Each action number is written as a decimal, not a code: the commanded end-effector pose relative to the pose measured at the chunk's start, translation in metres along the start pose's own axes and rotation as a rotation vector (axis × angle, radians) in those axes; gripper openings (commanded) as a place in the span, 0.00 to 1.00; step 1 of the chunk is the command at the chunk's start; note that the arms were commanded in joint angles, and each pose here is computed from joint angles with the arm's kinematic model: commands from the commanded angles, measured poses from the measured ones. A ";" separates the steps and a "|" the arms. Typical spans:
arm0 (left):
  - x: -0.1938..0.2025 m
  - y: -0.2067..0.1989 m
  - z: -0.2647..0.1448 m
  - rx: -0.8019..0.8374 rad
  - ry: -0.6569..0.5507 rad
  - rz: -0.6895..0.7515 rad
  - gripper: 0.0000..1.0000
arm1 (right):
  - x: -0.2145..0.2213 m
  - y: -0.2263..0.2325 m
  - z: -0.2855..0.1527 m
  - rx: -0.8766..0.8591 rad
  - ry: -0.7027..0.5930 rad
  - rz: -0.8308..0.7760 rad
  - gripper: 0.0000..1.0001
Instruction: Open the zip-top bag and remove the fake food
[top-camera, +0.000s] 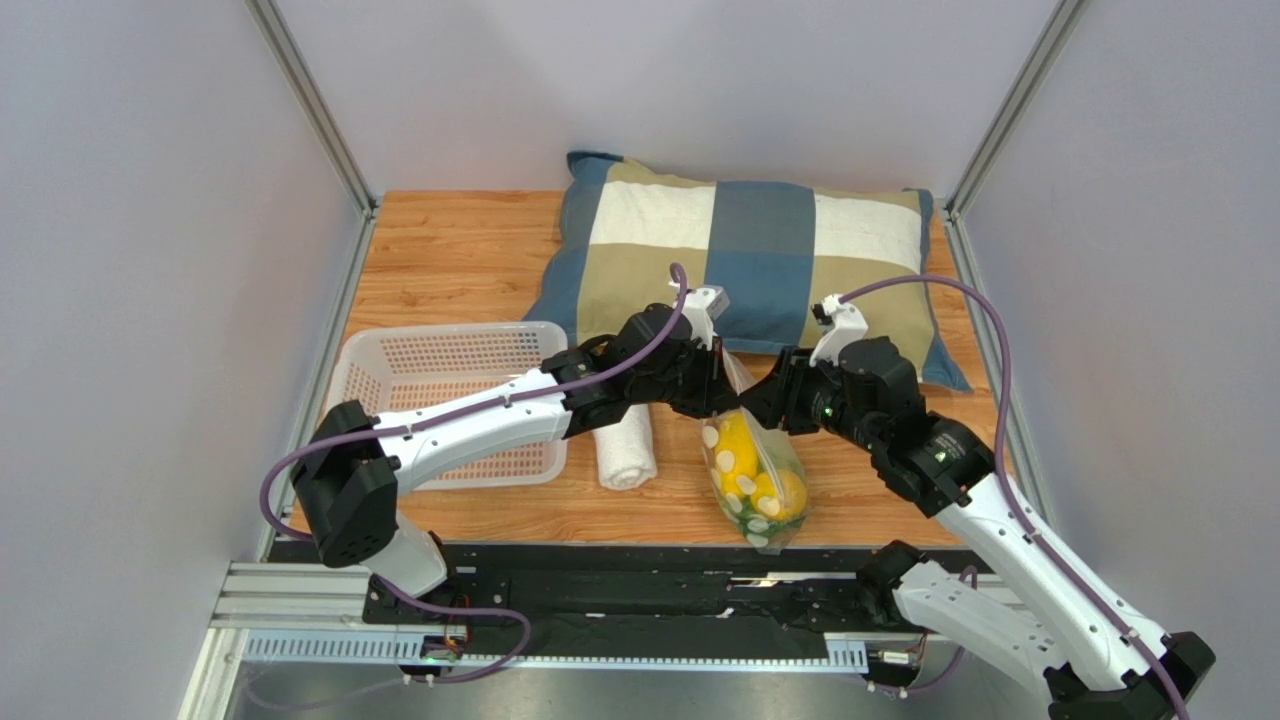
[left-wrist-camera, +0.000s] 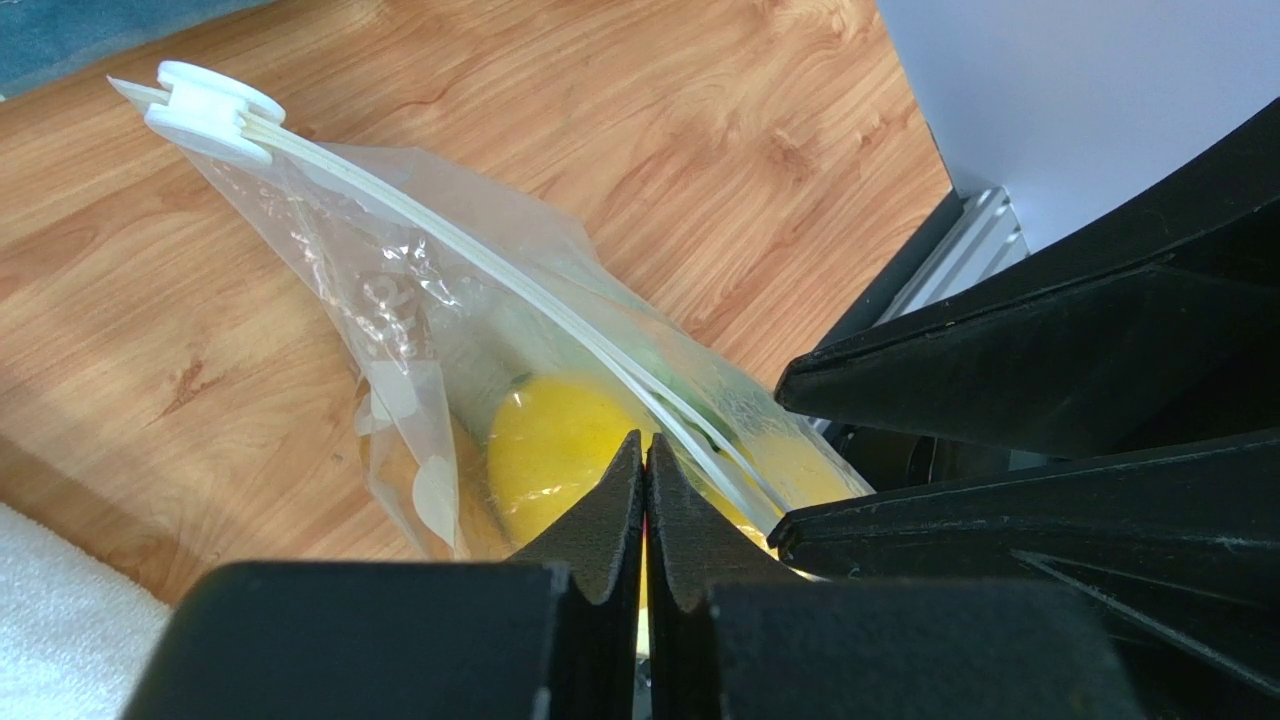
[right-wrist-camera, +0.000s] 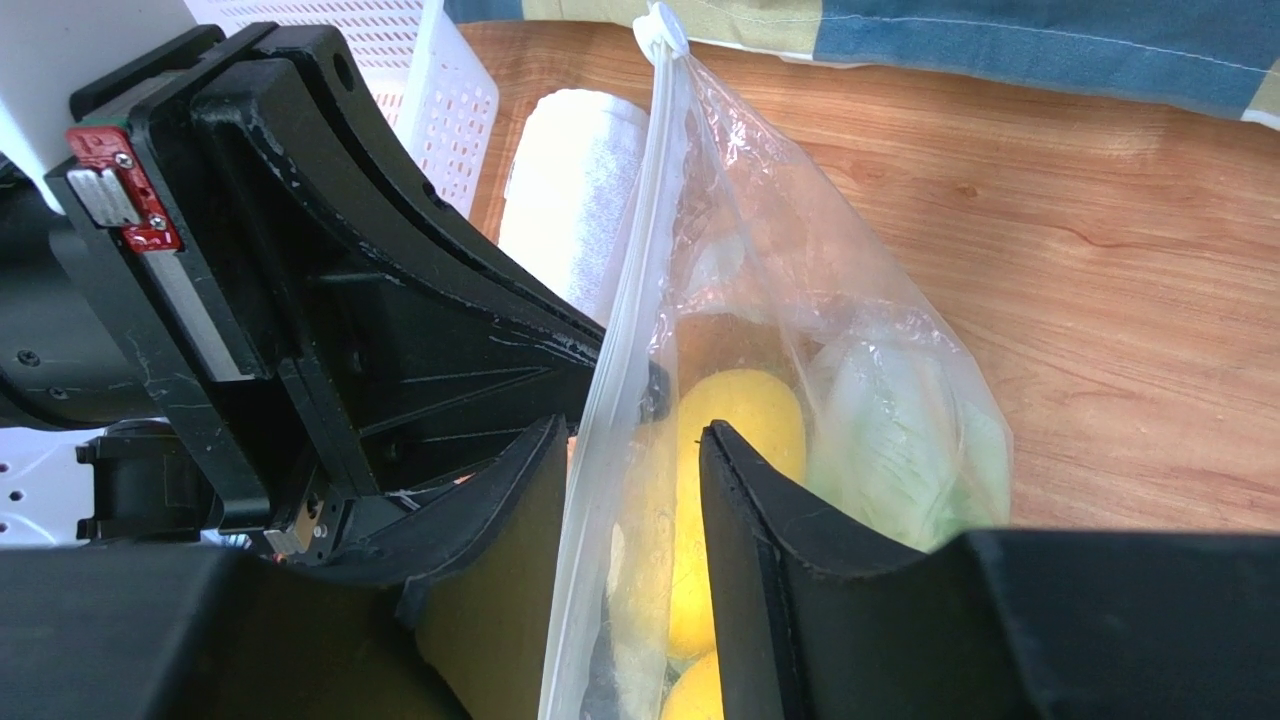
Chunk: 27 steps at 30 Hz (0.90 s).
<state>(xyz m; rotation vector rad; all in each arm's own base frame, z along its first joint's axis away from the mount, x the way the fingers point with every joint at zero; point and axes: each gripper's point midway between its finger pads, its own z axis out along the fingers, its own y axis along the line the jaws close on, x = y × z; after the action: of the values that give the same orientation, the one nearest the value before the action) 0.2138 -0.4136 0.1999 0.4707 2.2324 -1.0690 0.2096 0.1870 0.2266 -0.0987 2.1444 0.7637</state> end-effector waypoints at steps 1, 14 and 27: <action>-0.015 -0.019 -0.012 0.051 -0.059 0.018 0.00 | -0.023 0.009 -0.004 -0.018 -0.078 -0.026 0.40; -0.015 -0.019 -0.013 0.046 -0.061 0.025 0.00 | -0.015 0.001 0.001 0.013 -0.054 -0.040 0.29; -0.017 -0.026 -0.014 0.054 -0.060 0.037 0.00 | -0.020 -0.017 -0.012 0.109 -0.073 -0.076 0.20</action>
<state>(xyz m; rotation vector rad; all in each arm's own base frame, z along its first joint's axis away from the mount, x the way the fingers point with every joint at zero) 0.2099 -0.4158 0.1998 0.4789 2.2287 -1.0633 0.2172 0.1704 0.2185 -0.0866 2.1529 0.6303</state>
